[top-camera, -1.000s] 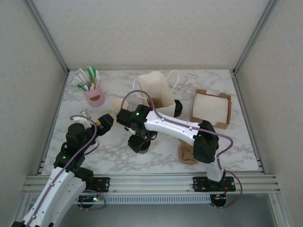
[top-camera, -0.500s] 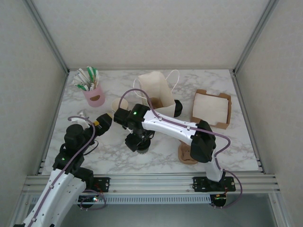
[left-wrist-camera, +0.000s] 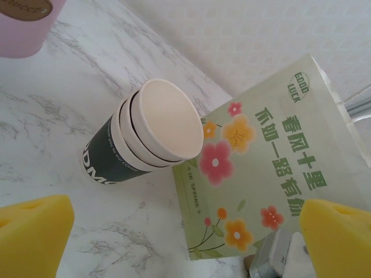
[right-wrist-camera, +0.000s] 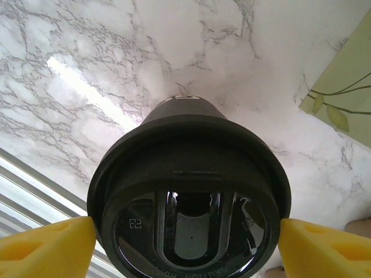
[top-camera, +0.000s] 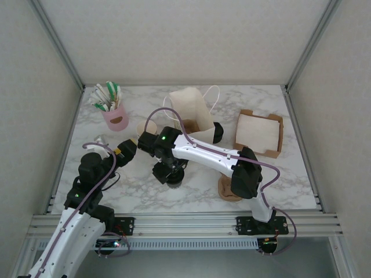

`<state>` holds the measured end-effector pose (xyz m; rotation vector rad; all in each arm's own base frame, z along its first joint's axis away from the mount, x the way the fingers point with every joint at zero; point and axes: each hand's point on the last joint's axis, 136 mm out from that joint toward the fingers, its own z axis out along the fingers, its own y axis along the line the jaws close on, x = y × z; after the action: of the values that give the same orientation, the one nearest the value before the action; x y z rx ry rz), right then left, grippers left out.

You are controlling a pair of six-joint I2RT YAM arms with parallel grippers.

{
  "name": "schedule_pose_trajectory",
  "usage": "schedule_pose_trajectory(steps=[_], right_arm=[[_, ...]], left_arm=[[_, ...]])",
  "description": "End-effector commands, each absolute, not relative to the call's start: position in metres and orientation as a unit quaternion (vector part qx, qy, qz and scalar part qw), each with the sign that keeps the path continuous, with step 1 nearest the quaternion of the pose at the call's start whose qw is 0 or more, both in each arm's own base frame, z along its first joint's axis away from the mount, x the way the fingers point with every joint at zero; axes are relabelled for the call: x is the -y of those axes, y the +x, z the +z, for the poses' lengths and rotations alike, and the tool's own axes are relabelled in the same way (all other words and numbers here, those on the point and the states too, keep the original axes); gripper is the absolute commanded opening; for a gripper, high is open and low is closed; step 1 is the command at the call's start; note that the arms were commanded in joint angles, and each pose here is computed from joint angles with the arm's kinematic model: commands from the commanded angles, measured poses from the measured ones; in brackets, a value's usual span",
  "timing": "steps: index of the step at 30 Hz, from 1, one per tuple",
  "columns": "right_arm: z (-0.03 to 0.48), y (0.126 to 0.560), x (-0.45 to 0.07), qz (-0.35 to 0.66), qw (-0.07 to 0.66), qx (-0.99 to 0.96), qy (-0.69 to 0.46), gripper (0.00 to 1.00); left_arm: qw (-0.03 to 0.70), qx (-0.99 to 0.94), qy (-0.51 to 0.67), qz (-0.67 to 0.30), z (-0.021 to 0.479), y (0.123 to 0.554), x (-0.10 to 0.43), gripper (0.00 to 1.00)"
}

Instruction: Pack the takeout coffee

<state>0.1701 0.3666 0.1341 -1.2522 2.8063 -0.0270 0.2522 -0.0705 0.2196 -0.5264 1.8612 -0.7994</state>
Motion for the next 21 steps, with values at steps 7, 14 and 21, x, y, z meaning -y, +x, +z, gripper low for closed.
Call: schedule_pose_trajectory(steps=[7, 14, 21], right_arm=[[0.1289, 0.1707, -0.3648, -0.024, 0.029, -0.915, -0.401, 0.80], [0.1264, 0.1714, -0.3635, -0.023, 0.026, -0.916, -0.399, 0.79], [0.1245, 0.1719, -0.3620, -0.023, 0.023, -0.918, -0.396, 0.81]], left_arm=[[0.520, -0.759, -0.217, -0.327, 0.2342, 0.2513, 0.0648, 1.00], [0.519, -0.759, -0.217, -0.328, 0.2337, 0.2513, 0.0650, 1.00], [0.520, -0.758, -0.217, -0.329, 0.2347, 0.2513, 0.0651, 1.00]])
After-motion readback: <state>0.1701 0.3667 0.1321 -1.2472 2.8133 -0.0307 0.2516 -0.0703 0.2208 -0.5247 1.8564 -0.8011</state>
